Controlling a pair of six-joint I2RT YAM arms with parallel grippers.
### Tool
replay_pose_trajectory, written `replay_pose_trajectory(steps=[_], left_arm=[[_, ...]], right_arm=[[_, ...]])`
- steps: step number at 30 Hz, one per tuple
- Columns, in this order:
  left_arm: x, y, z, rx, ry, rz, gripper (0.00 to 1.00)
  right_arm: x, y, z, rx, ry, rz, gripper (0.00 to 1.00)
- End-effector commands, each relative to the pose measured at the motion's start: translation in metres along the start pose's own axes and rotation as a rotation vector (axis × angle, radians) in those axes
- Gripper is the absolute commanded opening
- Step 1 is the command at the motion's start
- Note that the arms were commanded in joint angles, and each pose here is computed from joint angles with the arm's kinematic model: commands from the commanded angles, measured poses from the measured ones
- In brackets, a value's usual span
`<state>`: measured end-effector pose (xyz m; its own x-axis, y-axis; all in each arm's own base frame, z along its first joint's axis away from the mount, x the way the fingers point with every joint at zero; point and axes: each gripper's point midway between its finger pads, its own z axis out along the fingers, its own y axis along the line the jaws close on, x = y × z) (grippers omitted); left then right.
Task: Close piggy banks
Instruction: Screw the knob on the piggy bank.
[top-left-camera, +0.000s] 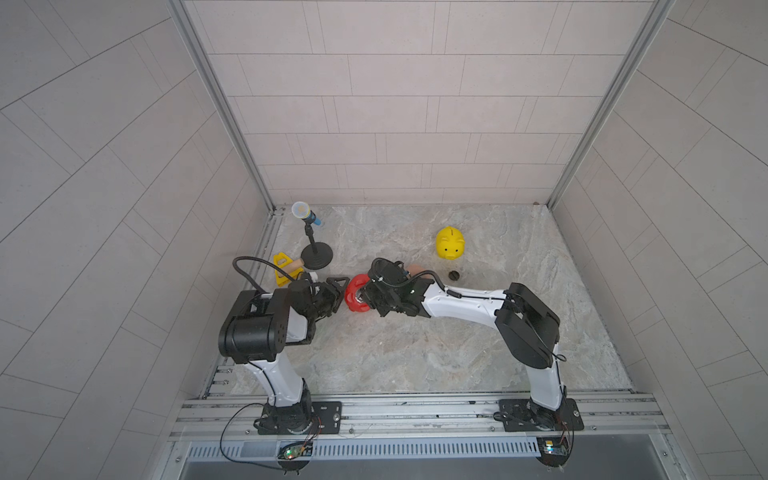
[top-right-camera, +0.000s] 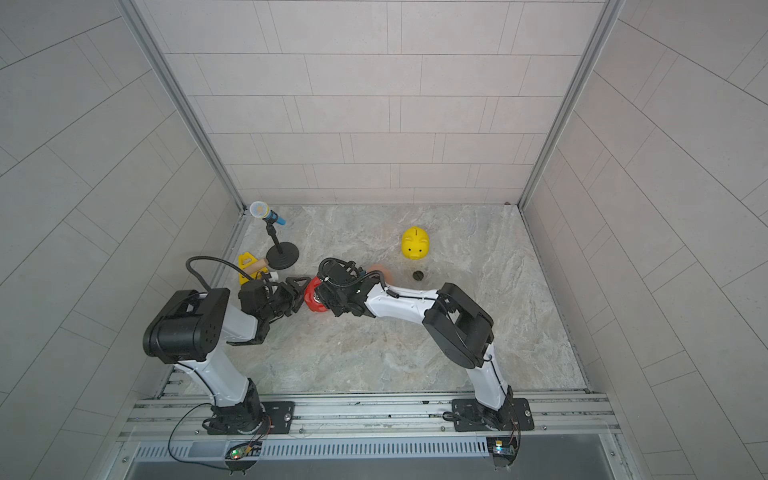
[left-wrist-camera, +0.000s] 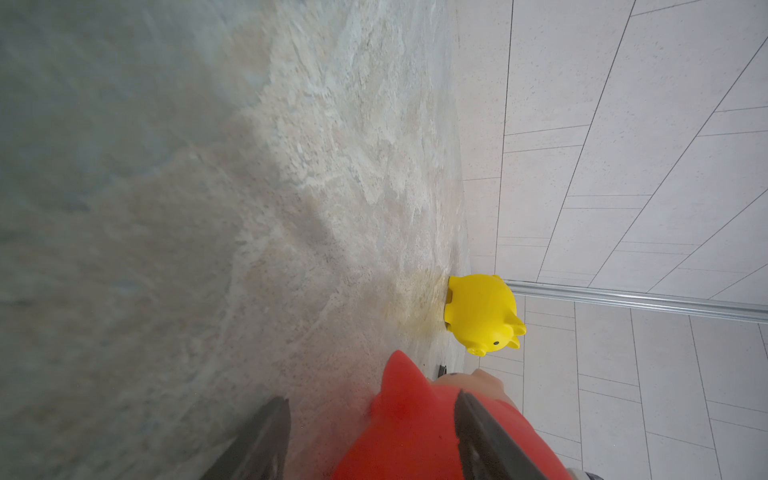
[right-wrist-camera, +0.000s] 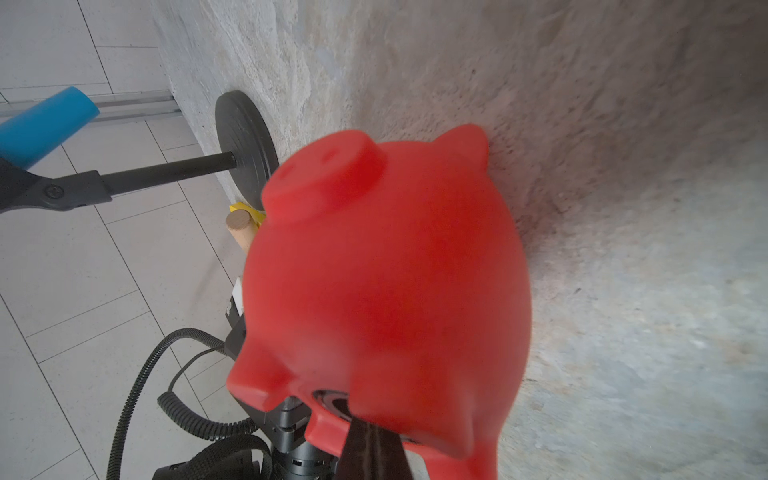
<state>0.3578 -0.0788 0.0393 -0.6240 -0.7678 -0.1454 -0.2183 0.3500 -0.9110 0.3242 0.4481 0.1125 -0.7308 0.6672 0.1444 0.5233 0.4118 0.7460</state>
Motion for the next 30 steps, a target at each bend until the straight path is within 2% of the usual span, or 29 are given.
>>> replay_pose_trajectory(steps=[1, 30], left_arm=[[0.043, 0.013, -0.002, -0.022, 0.158, -0.001, 0.67], [0.043, 0.016, -0.003, -0.046, 0.157, 0.008, 0.67]], right_arm=[[-0.014, -0.006, 0.007, -0.013, -0.055, 0.11, 0.0], [-0.012, 0.006, -0.008, -0.021, -0.072, 0.071, 0.02]])
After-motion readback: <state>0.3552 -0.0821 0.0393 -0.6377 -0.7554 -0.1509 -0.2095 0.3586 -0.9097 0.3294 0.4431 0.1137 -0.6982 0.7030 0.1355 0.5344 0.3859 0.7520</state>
